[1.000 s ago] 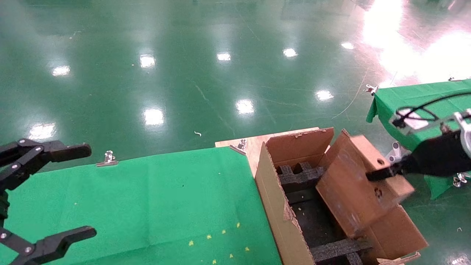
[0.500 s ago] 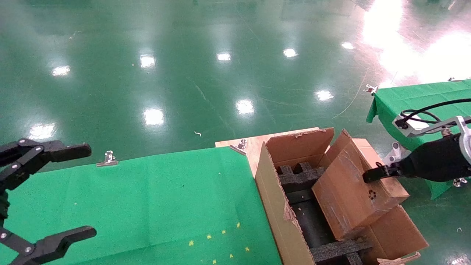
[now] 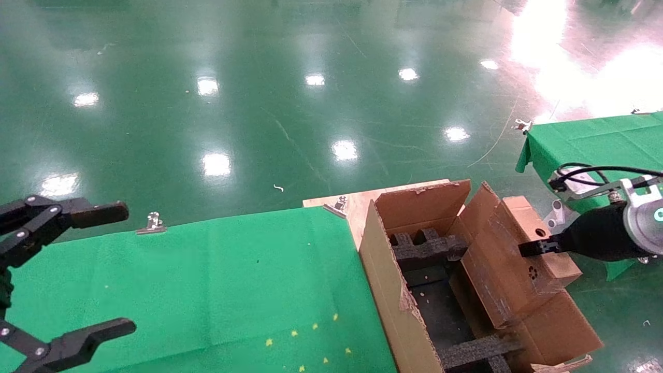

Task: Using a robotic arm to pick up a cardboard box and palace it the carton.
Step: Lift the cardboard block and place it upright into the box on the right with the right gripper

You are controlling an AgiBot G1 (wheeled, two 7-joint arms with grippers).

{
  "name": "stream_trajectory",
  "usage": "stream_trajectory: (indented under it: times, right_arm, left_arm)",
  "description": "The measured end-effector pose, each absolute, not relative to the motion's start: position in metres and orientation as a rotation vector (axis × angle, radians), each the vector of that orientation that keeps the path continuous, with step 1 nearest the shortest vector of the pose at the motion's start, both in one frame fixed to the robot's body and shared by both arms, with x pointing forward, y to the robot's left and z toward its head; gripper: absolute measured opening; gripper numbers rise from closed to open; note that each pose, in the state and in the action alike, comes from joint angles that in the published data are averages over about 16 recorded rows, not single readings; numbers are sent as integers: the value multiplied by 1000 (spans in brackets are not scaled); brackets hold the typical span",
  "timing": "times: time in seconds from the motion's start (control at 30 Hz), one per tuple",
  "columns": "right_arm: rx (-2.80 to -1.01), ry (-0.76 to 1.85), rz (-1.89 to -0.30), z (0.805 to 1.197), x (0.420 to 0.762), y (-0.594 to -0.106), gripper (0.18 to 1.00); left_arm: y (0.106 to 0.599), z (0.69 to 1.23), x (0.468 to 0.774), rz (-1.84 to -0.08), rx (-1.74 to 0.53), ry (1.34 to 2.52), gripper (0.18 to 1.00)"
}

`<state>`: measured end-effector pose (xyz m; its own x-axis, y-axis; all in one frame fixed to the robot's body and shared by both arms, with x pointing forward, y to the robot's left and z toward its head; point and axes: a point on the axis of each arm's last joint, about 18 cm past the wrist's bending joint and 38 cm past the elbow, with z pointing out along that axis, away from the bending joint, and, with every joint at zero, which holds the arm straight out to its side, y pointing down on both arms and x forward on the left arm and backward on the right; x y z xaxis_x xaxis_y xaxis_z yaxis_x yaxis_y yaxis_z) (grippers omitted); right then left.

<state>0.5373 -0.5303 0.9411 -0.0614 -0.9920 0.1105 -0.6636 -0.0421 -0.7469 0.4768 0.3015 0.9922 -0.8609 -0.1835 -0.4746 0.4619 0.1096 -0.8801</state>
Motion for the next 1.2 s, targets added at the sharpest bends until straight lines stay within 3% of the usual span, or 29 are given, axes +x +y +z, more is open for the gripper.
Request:
stream_trajectory:
  times: [1.2]
  right_arm:
    - [-1823,1744,-921,841,611,-516,353]
  left_arm:
    - [301,992,477,-1802,270,1921,1001]
